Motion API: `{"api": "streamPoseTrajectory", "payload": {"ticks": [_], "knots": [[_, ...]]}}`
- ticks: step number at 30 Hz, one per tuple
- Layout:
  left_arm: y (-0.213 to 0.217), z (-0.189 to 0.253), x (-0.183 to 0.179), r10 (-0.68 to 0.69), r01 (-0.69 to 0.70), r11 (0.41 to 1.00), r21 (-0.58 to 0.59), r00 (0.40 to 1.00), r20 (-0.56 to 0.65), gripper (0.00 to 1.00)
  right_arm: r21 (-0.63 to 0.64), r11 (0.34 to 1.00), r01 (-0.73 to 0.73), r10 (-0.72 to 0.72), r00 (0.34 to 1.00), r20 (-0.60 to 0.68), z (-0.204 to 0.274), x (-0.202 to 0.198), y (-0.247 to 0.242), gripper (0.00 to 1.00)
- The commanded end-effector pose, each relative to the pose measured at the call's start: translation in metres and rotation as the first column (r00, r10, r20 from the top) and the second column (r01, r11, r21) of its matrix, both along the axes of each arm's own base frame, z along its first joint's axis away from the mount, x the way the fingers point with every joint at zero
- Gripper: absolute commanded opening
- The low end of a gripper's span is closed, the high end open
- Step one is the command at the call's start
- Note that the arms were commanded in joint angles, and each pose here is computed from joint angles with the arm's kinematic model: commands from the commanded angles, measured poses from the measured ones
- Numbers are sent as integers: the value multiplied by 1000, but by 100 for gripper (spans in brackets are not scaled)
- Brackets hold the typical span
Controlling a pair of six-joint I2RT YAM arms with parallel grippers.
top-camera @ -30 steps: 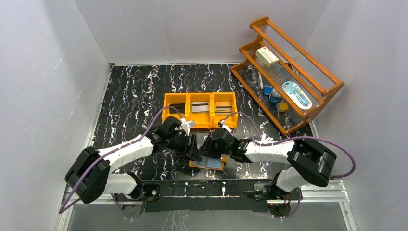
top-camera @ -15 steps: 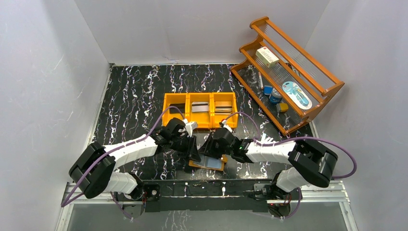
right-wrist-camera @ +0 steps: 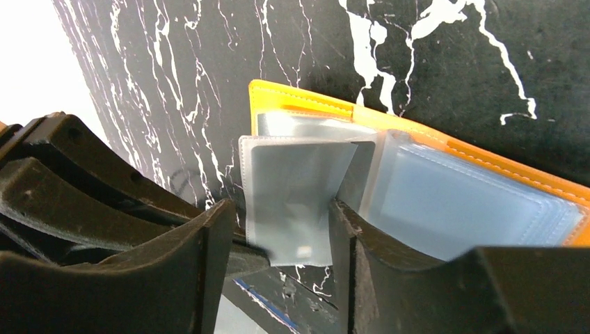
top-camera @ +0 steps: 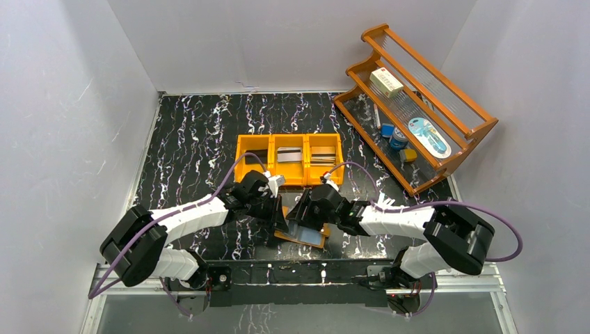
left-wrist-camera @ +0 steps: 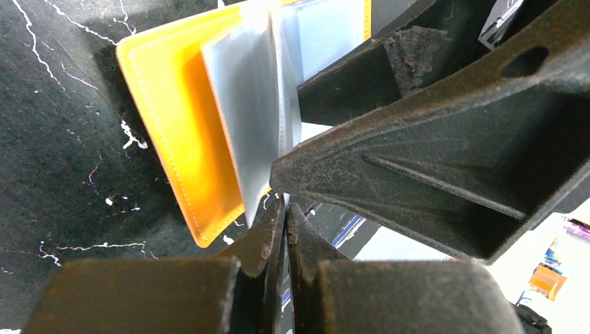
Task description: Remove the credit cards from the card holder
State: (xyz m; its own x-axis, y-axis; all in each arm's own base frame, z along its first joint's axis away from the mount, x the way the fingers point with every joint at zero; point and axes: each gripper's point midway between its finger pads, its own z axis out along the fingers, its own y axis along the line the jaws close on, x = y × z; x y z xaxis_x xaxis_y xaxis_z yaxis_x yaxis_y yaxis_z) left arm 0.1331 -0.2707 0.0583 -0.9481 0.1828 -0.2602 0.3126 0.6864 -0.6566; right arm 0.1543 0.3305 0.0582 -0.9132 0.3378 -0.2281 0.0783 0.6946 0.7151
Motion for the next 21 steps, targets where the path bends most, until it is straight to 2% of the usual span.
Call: {"api": "streamPoseTrajectory", "payload": {"ticks": [1,4,8,17,21], "knots": [[-5,11,5,8,-8,1000,-29,999,31,0,2,1000,21,-21,1000,19,14,4,-4,64],[-5,11,6,16,-15,1000,-18,1000,27,0,-18,999,30,-30,999,37,23,6,-9,72],[-1,12,7,31,-31,1000,-5,999,33,0,-44,995,88,-86,995,54,32,9,-24,76],[5,19,12,45,-48,998,32,996,74,0,-169,960,223,-220,975,37,14,7,-69,69],[18,20,17,75,-86,990,108,992,101,0,-194,951,241,-237,971,41,12,8,-75,65]]}}
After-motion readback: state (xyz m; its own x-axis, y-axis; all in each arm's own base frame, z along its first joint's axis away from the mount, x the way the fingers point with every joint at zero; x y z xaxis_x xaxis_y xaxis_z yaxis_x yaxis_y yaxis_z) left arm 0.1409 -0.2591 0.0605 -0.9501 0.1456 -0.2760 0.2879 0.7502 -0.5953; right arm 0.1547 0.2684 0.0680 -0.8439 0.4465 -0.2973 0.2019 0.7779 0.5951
